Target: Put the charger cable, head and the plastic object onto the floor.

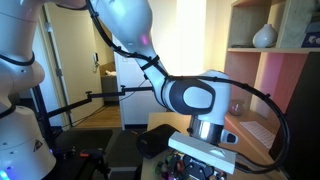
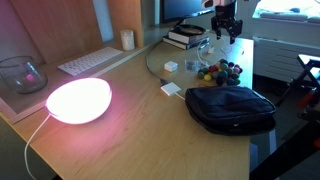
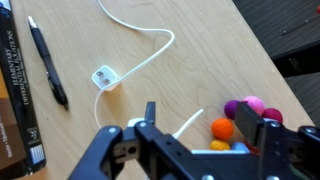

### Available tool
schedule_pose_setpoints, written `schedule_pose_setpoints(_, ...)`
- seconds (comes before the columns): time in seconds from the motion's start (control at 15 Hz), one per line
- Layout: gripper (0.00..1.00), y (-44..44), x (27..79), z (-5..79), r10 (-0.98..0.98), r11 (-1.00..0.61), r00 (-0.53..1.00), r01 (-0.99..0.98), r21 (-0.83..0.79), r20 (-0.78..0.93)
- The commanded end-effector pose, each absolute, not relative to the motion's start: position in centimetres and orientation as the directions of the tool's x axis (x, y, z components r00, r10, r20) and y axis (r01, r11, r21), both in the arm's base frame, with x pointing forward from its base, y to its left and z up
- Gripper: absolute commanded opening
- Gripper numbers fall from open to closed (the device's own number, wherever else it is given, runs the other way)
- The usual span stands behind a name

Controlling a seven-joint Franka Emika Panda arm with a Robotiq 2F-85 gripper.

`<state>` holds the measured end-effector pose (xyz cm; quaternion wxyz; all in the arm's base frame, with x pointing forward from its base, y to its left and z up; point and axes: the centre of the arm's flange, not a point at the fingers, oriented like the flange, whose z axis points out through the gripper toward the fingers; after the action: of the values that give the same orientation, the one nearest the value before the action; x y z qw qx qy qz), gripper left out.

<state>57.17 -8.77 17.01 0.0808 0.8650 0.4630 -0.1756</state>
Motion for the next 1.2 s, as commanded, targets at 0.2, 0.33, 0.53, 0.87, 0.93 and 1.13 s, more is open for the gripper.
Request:
schedule_pose_setpoints(0.2, 0.27, -9.2, 57.9, 17.8, 0.748, -0.582, 0.533, 0.813, -0.006, -0.396)
schedule_pose_setpoints(0.33, 0.12, -9.3, 57.9, 17.9, 0.745, -0.584, 0.536, 0.812, 0.0, -0.397)
schedule_pose_setpoints(0.53, 0.0, -9.3, 57.9, 18.0, 0.739, -0.591, 0.545, 0.807, 0.007, -0.395)
schedule_pose_setpoints(0.87, 0.0, -9.3, 58.0, 18.2, 0.738, -0.595, 0.554, 0.803, 0.015, -0.386)
schedule_pose_setpoints(0.93, 0.0, -9.5, 58.0, 18.6, 0.735, -0.599, 0.56, 0.801, 0.022, -0.383)
schedule_pose_setpoints(1.13, 0.0, -11.7, 58.4, 19.7, 0.656, -0.669, 0.642, 0.738, 0.088, -0.398)
